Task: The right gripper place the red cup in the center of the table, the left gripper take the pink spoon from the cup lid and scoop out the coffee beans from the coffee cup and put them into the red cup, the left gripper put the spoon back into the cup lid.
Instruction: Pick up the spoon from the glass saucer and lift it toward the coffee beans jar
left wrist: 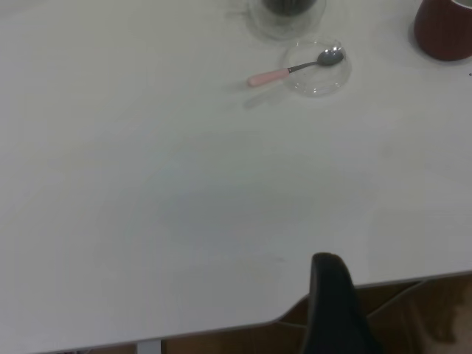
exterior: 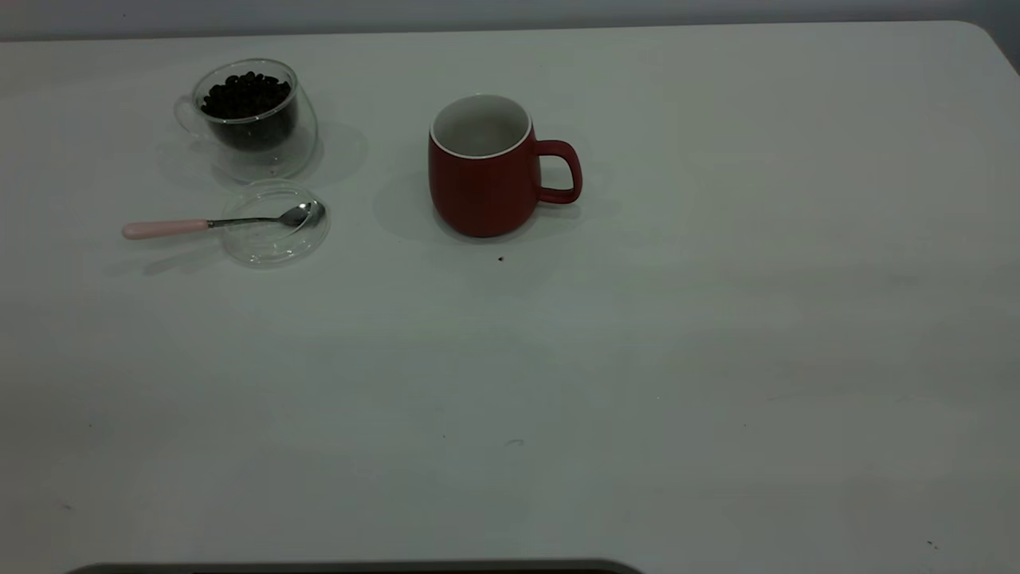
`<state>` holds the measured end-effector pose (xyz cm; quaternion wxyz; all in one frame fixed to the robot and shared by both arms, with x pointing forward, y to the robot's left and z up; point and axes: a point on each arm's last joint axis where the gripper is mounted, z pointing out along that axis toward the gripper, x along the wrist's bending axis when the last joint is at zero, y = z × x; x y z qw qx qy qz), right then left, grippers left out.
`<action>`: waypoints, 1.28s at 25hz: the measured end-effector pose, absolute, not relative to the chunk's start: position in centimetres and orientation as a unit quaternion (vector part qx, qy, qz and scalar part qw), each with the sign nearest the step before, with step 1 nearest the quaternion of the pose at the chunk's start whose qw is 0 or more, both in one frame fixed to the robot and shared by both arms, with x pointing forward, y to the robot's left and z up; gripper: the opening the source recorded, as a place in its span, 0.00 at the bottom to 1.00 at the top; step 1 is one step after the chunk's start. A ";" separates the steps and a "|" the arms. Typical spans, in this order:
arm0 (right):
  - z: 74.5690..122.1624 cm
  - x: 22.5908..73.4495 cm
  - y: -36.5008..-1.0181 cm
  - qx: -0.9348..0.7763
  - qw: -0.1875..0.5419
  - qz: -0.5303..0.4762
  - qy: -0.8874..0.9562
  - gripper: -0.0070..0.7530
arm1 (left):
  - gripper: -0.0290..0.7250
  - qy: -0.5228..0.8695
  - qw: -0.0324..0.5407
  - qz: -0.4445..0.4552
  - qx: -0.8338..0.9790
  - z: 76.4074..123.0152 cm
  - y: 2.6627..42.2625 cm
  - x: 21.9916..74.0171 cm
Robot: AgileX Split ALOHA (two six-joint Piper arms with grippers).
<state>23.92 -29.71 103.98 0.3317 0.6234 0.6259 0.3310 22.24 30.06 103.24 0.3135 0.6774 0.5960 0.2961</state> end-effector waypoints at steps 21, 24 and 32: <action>104.0 23.9 -29.7 0.624 0.332 0.331 0.626 0.79 | 0.71 0.658 0.302 0.244 0.645 105.8 29.7 27.5; 104.0 23.9 -29.7 0.624 0.332 0.331 0.626 0.79 | 0.71 0.683 0.270 0.213 0.645 106.3 29.5 31.2; 104.0 23.9 -29.7 0.624 0.332 0.331 0.626 0.79 | 0.71 0.736 0.183 0.178 0.626 106.0 29.9 41.3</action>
